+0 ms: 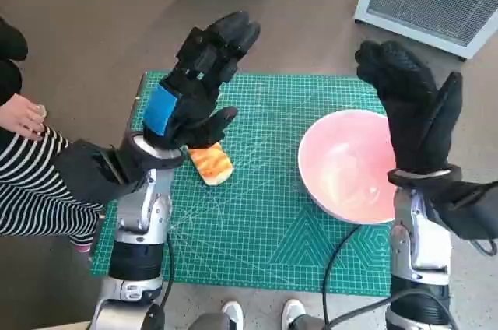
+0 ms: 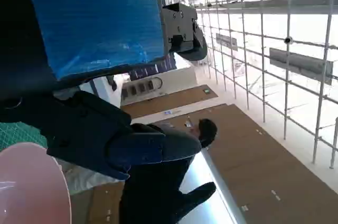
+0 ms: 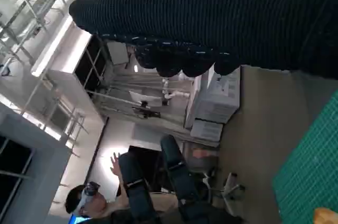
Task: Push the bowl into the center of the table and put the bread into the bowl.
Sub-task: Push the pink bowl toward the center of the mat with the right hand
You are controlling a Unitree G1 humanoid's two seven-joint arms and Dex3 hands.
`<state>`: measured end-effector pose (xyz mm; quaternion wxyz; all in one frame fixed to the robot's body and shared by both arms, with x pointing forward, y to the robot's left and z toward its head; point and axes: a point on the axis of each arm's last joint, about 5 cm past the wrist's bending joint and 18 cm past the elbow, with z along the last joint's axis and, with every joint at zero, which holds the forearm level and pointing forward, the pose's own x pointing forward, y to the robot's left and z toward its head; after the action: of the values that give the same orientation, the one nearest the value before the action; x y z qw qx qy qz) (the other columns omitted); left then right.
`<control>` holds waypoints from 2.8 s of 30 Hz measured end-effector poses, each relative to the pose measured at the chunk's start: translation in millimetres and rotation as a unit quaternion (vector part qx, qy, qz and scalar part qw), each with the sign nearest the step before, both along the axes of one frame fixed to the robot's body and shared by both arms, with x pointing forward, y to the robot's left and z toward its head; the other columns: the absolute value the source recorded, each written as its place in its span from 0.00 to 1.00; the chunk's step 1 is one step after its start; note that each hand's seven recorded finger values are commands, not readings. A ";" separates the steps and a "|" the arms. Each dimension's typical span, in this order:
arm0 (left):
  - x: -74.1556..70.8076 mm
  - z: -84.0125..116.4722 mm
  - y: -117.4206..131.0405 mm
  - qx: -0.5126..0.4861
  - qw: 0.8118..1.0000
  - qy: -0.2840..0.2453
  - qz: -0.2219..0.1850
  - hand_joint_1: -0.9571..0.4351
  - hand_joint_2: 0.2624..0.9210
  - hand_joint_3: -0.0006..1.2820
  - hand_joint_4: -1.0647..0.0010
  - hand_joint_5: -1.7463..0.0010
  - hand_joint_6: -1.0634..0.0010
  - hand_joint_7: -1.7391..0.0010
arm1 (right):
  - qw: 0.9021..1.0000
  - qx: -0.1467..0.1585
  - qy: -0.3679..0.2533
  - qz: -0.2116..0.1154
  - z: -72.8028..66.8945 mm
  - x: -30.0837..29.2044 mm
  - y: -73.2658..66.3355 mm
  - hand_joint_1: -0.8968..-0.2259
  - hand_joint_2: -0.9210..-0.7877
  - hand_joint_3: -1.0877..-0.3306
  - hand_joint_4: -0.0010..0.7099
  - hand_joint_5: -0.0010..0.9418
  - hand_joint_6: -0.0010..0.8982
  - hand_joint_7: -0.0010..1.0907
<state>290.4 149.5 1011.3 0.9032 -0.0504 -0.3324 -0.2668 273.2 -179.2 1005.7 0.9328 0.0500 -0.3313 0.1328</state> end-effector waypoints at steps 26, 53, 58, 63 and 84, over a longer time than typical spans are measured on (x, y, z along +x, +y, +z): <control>0.3 -1.4 -0.1 0.001 1.000 -0.003 -0.001 0.26 1.00 0.30 1.00 0.84 1.00 0.67 | 1.000 -0.005 -0.010 -0.001 4.8 6.3 0.9 0.32 0.00 0.58 0.20 0.00 0.07 0.45; -0.1 -2.6 5.6 0.005 1.000 -0.006 0.003 0.24 1.00 0.29 0.99 0.84 1.00 0.67 | 0.991 -0.016 -0.016 -0.135 -9.3 -12.5 -64.9 0.32 0.00 0.48 0.15 0.00 0.01 0.43; -0.2 -2.7 6.0 0.006 1.000 -0.006 0.002 0.24 1.00 0.29 0.99 0.84 1.00 0.67 | 0.983 -0.019 0.002 -0.185 -20.1 -18.1 -81.4 0.33 0.00 0.45 0.13 0.00 0.00 0.42; -0.2 -2.7 6.3 0.006 1.000 -0.006 0.003 0.24 1.00 0.29 0.99 0.84 1.00 0.67 | 0.975 -0.006 0.025 -0.221 -32.7 -20.4 -93.5 0.35 0.00 0.44 0.11 0.00 0.00 0.41; 0.1 -2.8 8.5 0.012 1.000 -0.005 0.004 0.24 1.00 0.29 1.00 0.84 1.00 0.67 | 0.941 0.045 0.196 -0.272 -104.2 -15.2 -104.2 0.46 0.00 0.37 0.11 0.01 0.01 0.37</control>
<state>290.5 158.0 1008.4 0.9030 -0.0370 -0.3342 -0.2674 258.0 -283.5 901.5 0.9766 0.0247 -0.1489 -0.1534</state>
